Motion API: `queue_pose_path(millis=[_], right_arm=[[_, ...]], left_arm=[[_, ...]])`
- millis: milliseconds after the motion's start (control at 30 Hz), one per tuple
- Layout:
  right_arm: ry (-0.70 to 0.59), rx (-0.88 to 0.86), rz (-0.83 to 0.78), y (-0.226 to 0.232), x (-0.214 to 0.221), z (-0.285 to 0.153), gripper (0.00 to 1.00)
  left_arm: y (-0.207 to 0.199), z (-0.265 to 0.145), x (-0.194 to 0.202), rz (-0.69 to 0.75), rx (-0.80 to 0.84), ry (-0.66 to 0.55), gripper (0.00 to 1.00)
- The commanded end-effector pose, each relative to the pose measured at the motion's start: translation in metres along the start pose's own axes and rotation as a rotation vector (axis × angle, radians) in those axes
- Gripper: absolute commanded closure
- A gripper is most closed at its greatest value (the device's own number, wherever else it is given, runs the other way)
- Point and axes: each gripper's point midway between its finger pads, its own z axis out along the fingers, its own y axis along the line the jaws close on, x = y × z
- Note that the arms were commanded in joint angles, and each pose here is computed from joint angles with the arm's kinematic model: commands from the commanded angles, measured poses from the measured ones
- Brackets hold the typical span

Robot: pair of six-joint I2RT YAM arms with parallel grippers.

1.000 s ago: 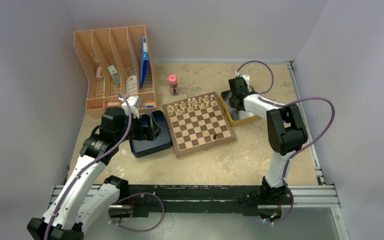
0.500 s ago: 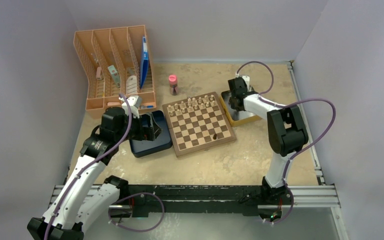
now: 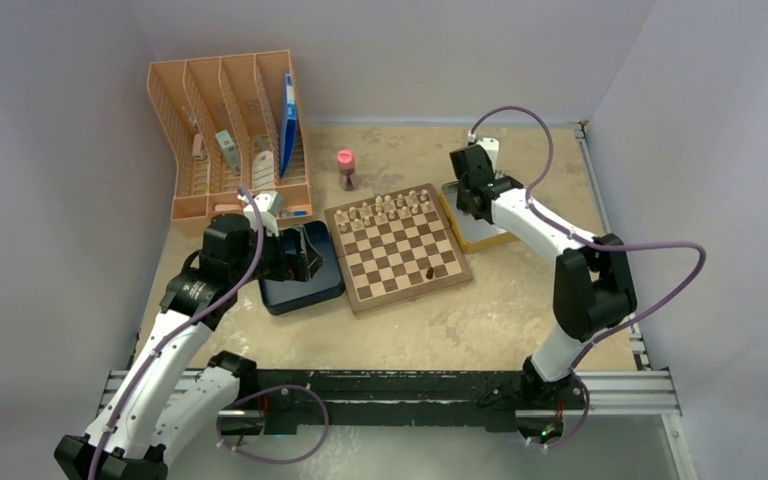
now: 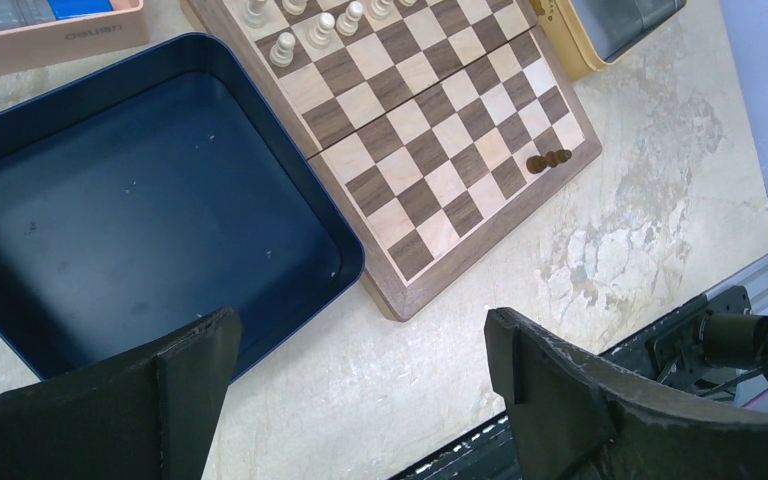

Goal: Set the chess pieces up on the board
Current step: Pick up the chess piece from the storage box, then place the chess piece on the chessboard.

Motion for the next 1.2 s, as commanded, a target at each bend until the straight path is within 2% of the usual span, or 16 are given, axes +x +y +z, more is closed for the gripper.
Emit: queue_pose_path(millis=[0, 267, 433, 567, 833, 1167], right_arm=[[-0.05, 0.001, 0.016, 0.005, -0.015, -0.039, 0.86], [-0.014, -0.079, 0.002, 0.009, 0.022, -0.074, 0.86], [0.047, -0.104, 0.001, 0.006, 0.059, -0.079, 0.85], [0.074, -0.129, 0.0, 0.018, 0.068, -0.087, 0.85], [0.172, -0.149, -0.033, 0.036, 0.105, -0.083, 0.84], [0.201, -0.15, -0.05, 0.047, 0.12, -0.077, 0.84]], left_arm=[[-0.004, -0.003, -0.014, 0.017, 0.015, -0.057, 0.08], [-0.005, -0.001, -0.012, 0.017, 0.024, -0.048, 0.08], [-0.006, -0.003, -0.013, 0.018, 0.028, -0.056, 0.08], [-0.007, -0.002, -0.013, 0.019, 0.034, -0.054, 0.08], [-0.007, -0.001, -0.012, 0.018, 0.034, -0.048, 0.08], [-0.008, -0.003, -0.013, 0.023, 0.038, -0.056, 0.08]])
